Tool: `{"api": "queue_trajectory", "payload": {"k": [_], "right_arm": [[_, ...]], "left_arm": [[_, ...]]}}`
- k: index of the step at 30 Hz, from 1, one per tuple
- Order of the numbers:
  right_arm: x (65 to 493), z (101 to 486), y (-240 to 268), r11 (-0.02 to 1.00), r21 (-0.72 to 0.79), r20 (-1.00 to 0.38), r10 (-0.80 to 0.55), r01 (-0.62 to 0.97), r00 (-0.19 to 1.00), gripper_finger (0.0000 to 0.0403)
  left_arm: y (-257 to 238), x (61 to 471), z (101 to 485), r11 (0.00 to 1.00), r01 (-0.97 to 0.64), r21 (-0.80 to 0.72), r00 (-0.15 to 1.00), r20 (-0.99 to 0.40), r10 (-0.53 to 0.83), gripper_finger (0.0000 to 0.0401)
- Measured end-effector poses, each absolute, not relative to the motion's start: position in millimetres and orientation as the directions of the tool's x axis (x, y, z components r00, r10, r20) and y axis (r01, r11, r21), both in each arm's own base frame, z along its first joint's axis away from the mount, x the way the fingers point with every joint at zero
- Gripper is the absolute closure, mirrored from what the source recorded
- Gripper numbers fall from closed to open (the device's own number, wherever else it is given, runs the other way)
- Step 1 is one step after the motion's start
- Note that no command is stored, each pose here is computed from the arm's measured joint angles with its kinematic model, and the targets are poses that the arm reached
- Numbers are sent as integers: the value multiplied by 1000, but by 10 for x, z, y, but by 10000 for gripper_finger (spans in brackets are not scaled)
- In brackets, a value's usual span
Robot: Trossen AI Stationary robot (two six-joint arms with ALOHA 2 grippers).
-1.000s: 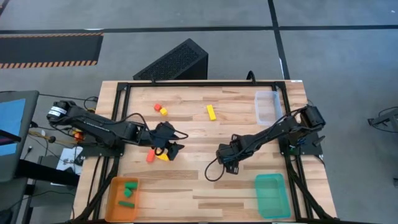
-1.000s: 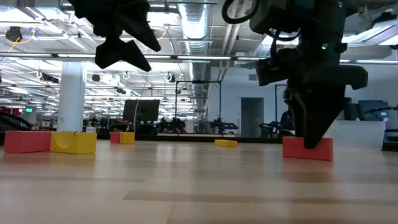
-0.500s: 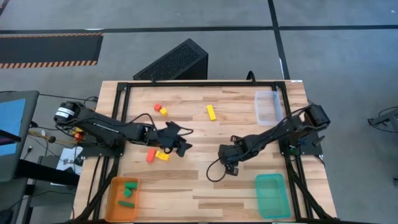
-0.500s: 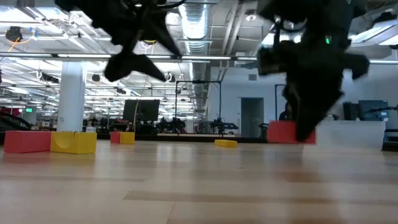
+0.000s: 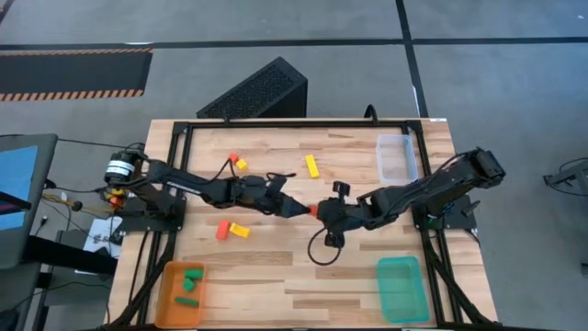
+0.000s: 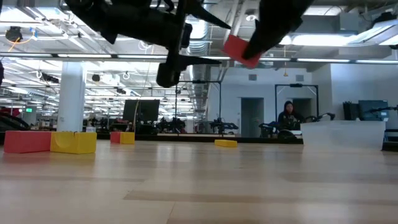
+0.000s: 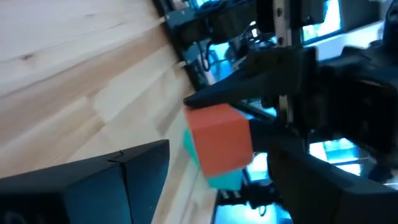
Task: Sort & place blocks by color
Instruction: Put the bottom right orange block into the blue bin
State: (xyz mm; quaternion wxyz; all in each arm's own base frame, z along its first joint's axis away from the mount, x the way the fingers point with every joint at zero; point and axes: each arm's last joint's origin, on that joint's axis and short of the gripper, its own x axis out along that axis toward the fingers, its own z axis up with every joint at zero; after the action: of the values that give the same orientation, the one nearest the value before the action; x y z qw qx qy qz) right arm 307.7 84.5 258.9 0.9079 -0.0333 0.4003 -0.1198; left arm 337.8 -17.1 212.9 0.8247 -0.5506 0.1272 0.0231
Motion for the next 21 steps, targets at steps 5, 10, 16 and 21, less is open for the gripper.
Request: {"api": "queue_trajectory", "payload": {"k": [5,10,16,21], "right_arm": [[3093,2636,839,962,-202,-705,-273,183,655,280],[2940,2695,810,975,-134,-772,-213,175,599,280],[2548,2738,977,984,119,-904,51,136,425,280],[2058,2480,1327,950,273,-925,217,151,312,280]], "left_arm": [[-122,3439,2152,369,-106,-923,979,-161,-121,133],[-101,3436,2172,408,-99,-907,977,-165,-132,137],[-101,3426,2170,460,-99,-882,974,-180,-137,146],[-75,3397,2175,502,-133,-855,970,-216,-111,154]]}}
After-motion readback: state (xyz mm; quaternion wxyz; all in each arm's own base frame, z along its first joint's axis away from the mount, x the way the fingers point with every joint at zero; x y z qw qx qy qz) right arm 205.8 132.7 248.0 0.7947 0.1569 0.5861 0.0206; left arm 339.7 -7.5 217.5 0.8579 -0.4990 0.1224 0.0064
